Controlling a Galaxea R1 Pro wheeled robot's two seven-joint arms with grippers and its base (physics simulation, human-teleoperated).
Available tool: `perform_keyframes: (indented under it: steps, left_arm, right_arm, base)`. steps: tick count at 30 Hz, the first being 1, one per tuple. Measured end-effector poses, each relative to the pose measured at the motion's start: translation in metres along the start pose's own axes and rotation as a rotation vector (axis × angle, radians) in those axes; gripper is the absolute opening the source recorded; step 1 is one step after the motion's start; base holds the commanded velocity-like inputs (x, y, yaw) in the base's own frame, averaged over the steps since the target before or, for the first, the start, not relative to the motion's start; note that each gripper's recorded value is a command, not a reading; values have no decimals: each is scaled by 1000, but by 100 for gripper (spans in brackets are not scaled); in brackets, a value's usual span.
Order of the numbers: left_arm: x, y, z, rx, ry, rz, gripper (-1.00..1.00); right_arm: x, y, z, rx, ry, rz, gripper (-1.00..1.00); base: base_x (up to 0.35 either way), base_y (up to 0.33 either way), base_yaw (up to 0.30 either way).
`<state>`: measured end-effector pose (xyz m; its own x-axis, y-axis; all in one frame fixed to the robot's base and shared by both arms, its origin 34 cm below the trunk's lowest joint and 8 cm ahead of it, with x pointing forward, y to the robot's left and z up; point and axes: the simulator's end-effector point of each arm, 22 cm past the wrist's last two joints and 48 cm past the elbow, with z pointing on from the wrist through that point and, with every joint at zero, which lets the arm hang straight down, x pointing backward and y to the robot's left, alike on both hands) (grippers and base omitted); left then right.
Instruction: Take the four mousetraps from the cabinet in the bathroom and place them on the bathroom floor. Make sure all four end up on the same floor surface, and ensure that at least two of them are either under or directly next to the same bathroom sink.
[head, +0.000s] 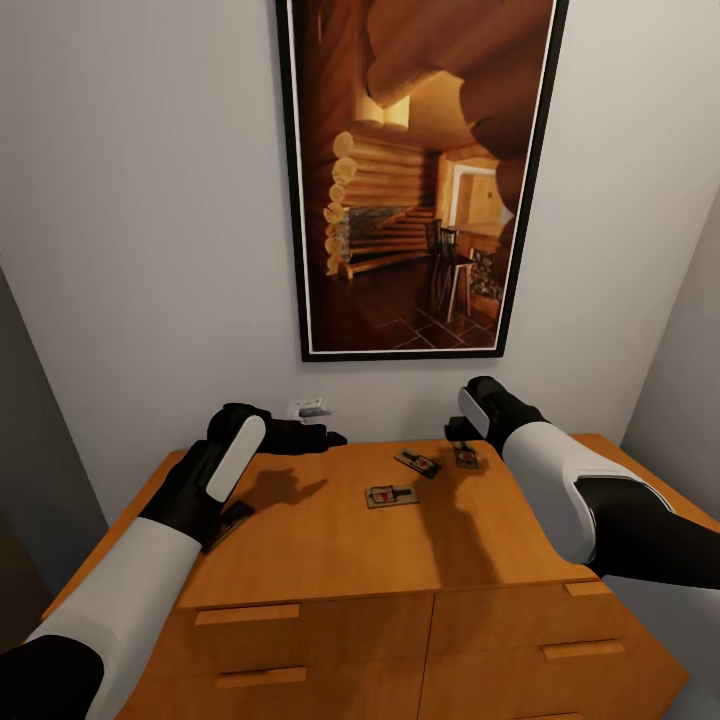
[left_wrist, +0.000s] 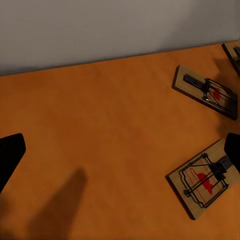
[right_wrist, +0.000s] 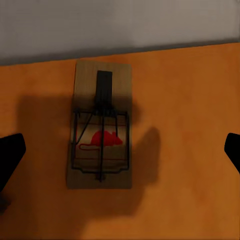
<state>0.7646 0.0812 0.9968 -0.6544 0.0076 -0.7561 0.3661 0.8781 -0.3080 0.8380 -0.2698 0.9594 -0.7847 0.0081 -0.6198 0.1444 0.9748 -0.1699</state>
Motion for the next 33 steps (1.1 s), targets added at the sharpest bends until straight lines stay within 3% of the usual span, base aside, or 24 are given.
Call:
perform_keyframes:
  steps: [12,33]
  left_arm:
    - [0,0,0,0,0,0,100]
    - [3,2,2,-4,8,-4,100]
  right_arm:
    - [-3,5,1,-40,-13,48,100]
    - [-4,3,2,-42,-16,58,100]
  base:
    - [0,0,0]
    - [0,0,0]
